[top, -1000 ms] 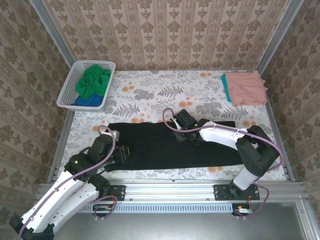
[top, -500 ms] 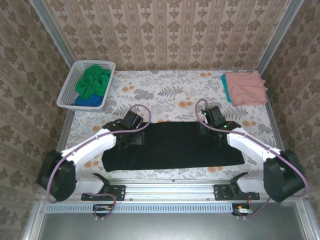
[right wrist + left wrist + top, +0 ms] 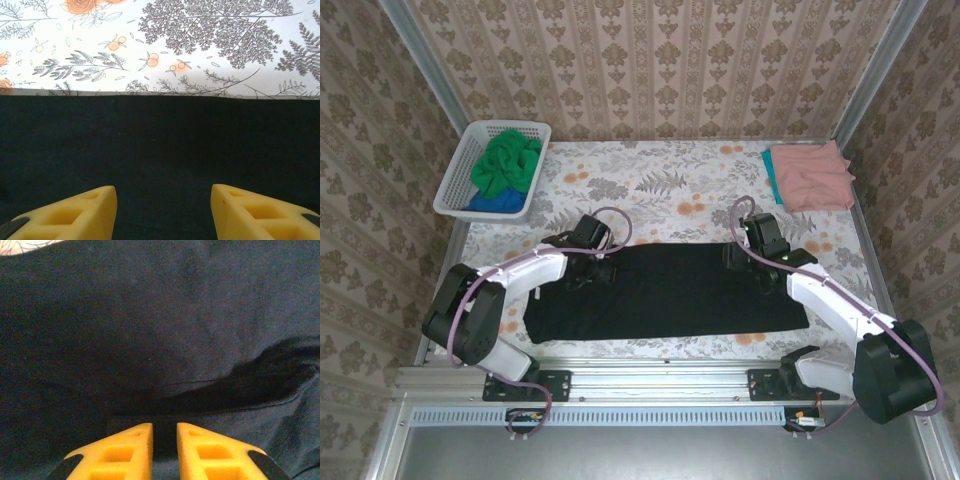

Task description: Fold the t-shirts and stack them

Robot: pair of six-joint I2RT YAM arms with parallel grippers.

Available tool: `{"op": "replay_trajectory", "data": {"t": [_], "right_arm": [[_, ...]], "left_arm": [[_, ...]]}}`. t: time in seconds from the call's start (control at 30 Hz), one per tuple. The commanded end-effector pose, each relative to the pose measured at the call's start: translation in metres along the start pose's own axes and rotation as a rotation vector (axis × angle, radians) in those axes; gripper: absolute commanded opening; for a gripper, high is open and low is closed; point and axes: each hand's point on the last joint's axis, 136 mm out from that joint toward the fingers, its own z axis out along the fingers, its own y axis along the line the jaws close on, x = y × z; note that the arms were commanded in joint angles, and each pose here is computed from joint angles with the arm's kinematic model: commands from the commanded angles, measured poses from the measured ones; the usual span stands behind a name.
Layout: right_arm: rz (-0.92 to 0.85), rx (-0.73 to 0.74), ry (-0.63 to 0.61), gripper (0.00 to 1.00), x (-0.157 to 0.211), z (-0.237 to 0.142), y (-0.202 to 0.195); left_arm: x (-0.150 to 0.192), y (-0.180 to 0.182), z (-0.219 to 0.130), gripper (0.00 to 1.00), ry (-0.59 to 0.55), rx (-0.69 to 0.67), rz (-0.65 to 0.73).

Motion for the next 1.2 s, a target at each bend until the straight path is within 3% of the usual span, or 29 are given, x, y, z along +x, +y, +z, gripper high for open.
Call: {"op": "replay_trajectory", "data": {"t": [0.0,0.13,0.23,0.43,0.73,0.83,1.0,1.17], "right_arm": [[0.019,-0.005,0.033,0.54,0.007,0.002,0.0],[0.022,-0.009,0.037,0.55,0.007,0.003,-0.001],[0.021,-0.015,0.041,0.55,0.008,0.005,0.001],[0.036,-0.046,0.057,0.55,0.012,0.008,0.006],[0.045,-0.053,0.061,0.55,0.015,0.009,0.006],[0.044,-0.048,0.063,0.55,0.015,0.01,0.006],[0.042,-0.044,0.067,0.55,0.015,0.011,0.005],[0.042,-0.042,0.068,0.55,0.015,0.012,0.005]], "left_arm": [[-0.006,-0.01,-0.012,0.07,-0.027,0.057,0.008],[-0.004,-0.006,-0.025,0.06,-0.054,0.037,-0.003],[-0.002,0.004,-0.02,0.25,-0.049,-0.001,-0.017],[0.011,0.001,0.003,0.4,0.035,0.114,-0.056],[0.023,0.009,0.01,0.42,0.092,0.088,-0.046],[0.021,0.009,0.007,0.37,0.089,0.085,-0.037],[0.015,0.005,-0.003,0.02,0.067,0.096,-0.02],[0.011,0.003,-0.021,0.0,0.034,0.087,-0.009]]}}
